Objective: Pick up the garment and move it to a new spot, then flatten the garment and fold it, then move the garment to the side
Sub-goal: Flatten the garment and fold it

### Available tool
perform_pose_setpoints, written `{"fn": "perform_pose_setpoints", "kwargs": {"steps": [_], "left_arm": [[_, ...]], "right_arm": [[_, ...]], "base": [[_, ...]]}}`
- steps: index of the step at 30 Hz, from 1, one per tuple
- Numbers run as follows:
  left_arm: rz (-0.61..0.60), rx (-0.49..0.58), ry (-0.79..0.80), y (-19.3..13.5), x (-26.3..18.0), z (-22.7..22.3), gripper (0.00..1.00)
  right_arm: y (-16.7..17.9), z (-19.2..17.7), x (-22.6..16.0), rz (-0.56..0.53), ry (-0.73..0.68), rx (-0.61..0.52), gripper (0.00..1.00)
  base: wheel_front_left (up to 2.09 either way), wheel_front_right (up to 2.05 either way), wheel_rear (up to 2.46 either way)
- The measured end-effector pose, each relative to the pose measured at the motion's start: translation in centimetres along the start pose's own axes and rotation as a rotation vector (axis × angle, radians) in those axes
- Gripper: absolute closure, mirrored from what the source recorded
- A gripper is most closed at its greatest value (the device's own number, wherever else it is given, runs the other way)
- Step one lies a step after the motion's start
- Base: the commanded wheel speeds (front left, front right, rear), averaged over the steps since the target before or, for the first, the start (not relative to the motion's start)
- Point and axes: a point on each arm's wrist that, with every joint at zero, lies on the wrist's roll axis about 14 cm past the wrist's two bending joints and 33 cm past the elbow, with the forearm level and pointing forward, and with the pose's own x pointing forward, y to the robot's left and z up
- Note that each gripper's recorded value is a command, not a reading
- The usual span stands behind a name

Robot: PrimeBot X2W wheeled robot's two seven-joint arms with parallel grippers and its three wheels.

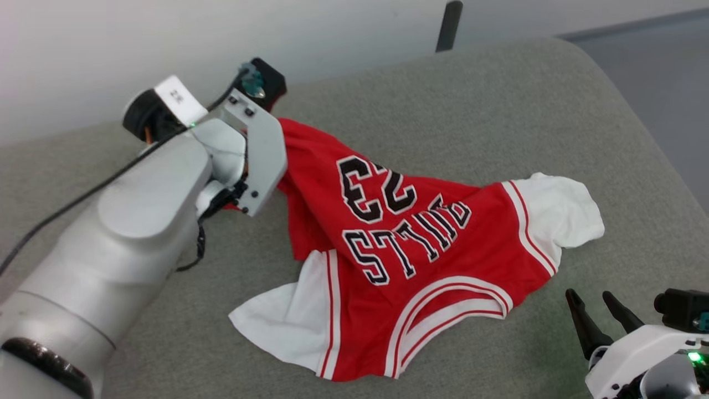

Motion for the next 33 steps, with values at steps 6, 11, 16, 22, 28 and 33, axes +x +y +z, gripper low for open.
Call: {"fn": "perform_pose_setpoints", "kwargs": {"steps": [6,11,16,22,28,33], "left_arm": [[-0.022,-0.028,0.093,-0.1,3.1,-2.7,1.00],[-0.037,-0.043,0.150,-0.2,5.2,-4.9,1.00],[-0.057,-0.080,0.173,-0.7,6.2,-5.9,0.00],[-0.078,-0.138,0.169,-1.3,5.2,-5.3,0.00],[-0.073,-0.182,0.150,-0.9,2.5,-4.2,0.00],[-0.080,-0.231,0.191,-1.2,0.0,-5.2,0.00]], "right_arm": [[-0.3,-0.8,0.8,-0.015,0.026,0.002,0.00],[-0.5,-1.5,1.5,-0.028,0.050,0.001,0.00],[-0.8,-2.4,1.8,-0.037,0.071,0.013,0.00],[-0.5,-2.2,2.1,-0.019,0.067,0.000,0.00],[0.9,-1.9,2.3,0.028,0.060,-0.011,0.00],[1.9,-1.2,2.2,0.064,0.037,-0.036,0.00]], "base": [[0.00,0.00,0.00],[0.00,0.00,0.00],[0.00,0.00,0.00],[0.00,0.00,0.00],[0.00,0.00,0.00],[0.00,0.00,0.00]]}}
